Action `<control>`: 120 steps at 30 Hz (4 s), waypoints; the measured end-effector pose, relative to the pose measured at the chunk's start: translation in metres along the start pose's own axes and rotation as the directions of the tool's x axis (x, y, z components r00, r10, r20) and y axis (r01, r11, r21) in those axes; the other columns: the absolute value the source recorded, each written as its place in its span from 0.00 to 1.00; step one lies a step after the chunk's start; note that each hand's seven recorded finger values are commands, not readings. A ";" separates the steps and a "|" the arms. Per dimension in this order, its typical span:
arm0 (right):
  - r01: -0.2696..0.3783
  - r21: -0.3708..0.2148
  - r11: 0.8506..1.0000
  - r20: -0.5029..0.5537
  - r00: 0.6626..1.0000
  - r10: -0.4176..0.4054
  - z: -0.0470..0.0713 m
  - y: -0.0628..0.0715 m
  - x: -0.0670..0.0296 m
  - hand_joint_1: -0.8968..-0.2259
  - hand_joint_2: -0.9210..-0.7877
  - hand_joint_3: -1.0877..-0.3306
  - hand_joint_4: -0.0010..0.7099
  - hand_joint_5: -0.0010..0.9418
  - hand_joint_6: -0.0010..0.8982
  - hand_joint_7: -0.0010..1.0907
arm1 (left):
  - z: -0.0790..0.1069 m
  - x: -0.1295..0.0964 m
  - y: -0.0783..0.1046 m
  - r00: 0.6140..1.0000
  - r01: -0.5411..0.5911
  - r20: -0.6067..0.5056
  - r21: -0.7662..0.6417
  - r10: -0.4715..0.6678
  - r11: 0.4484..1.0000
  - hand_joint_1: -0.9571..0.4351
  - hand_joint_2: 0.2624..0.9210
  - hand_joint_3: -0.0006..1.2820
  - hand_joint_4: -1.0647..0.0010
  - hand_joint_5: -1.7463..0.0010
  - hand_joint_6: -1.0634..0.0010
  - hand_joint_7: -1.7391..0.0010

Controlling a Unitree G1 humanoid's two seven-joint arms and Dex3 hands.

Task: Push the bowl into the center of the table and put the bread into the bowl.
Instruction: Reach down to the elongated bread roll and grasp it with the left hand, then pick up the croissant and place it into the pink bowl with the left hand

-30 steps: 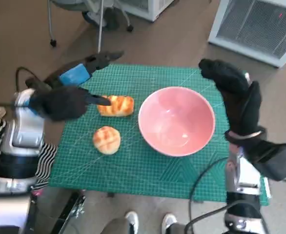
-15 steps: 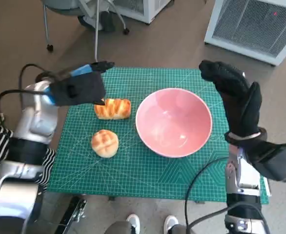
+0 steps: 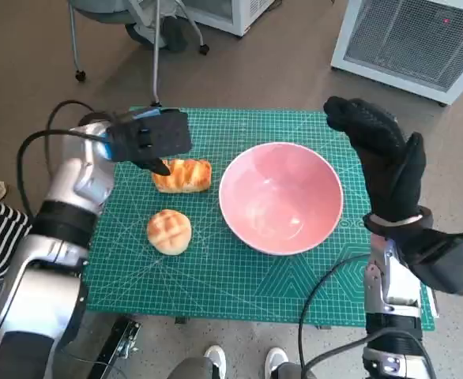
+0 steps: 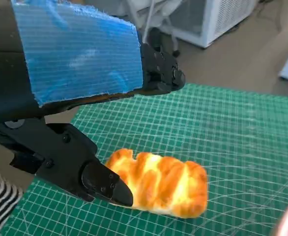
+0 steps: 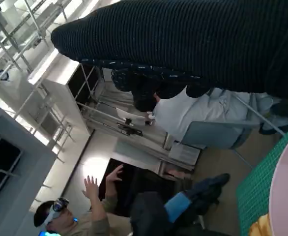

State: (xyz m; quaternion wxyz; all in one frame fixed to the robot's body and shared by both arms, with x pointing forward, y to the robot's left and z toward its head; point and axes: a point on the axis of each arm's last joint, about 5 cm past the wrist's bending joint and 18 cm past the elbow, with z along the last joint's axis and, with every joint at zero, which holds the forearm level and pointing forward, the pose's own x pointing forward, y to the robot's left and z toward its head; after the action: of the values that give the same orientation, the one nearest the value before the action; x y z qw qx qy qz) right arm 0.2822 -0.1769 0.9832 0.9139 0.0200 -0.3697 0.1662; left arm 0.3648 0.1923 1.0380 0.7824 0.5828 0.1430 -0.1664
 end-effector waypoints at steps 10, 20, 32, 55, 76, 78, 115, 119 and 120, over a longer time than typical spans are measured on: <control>0.016 0.000 1.000 -0.007 1.000 -0.016 -0.001 -0.002 -0.0023 0.25 0.00 0.50 0.28 0.00 0.16 0.33 | 0.000 0.010 -0.013 0.997 0.043 -0.072 0.035 -0.040 0.998 0.57 0.72 0.00 0.95 1.00 0.78 1.00; 0.032 0.002 0.999 -0.008 0.999 -0.032 -0.001 -0.001 -0.0028 0.25 0.00 0.52 0.28 0.00 0.16 0.34 | 0.004 0.017 -0.030 0.990 0.088 -0.116 0.105 -0.076 0.991 0.51 0.72 0.00 0.94 1.00 0.78 1.00; 0.042 0.012 0.999 -0.011 0.999 -0.041 -0.003 0.001 -0.0045 0.26 0.00 0.52 0.28 0.00 0.16 0.34 | 0.015 0.023 -0.047 0.993 0.078 -0.102 0.129 -0.065 0.988 0.56 0.72 0.00 0.86 0.98 0.73 0.99; 0.046 0.006 0.999 -0.007 0.999 -0.046 0.000 0.001 -0.0083 0.26 0.00 0.52 0.28 0.00 0.16 0.35 | 0.015 0.029 -0.086 0.998 -0.060 -0.004 0.244 0.063 0.968 0.80 0.91 0.03 0.40 0.45 0.35 0.78; 0.051 0.006 0.999 -0.016 0.999 -0.051 -0.001 0.001 -0.0118 0.26 0.00 0.52 0.28 0.00 0.16 0.35 | 0.012 0.029 -0.092 0.997 -0.072 0.010 0.313 0.072 0.947 0.69 0.99 0.04 0.34 0.34 0.38 0.35; 0.051 0.006 0.999 -0.016 0.999 -0.051 -0.001 0.001 -0.0119 0.26 0.00 0.52 0.28 0.00 0.15 0.35 | 0.012 0.029 -0.092 0.997 -0.072 0.009 0.313 0.072 0.947 0.69 0.99 0.04 0.34 0.34 0.38 0.35; 0.054 0.021 0.998 -0.025 0.998 -0.053 -0.001 0.002 -0.0128 0.27 0.00 0.51 0.28 0.00 0.14 0.35 | 0.030 -0.008 -0.006 0.790 -0.451 0.362 -0.204 0.495 0.869 0.69 0.98 0.01 0.20 0.41 0.38 0.38; 0.055 0.023 0.998 -0.024 0.998 -0.055 -0.001 0.002 -0.0129 0.27 0.00 0.51 0.28 0.00 0.14 0.35 | 0.036 -0.021 -0.002 0.718 -0.484 0.432 -0.252 0.545 0.838 0.69 0.98 0.01 0.20 0.42 0.38 0.37; 0.055 0.023 0.998 -0.024 0.998 -0.055 -0.001 0.002 -0.0129 0.27 0.00 0.51 0.28 0.00 0.14 0.35 | 0.038 -0.024 -0.003 0.703 -0.489 0.449 -0.257 0.551 0.834 0.69 0.97 0.01 0.20 0.42 0.38 0.37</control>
State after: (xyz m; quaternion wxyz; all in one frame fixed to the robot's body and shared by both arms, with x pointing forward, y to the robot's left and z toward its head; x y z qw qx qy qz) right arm 0.2739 -0.1789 0.9733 0.9221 0.0391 -0.3564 0.1455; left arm 0.3436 0.1574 1.0562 0.8397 0.4871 -0.2278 -0.0764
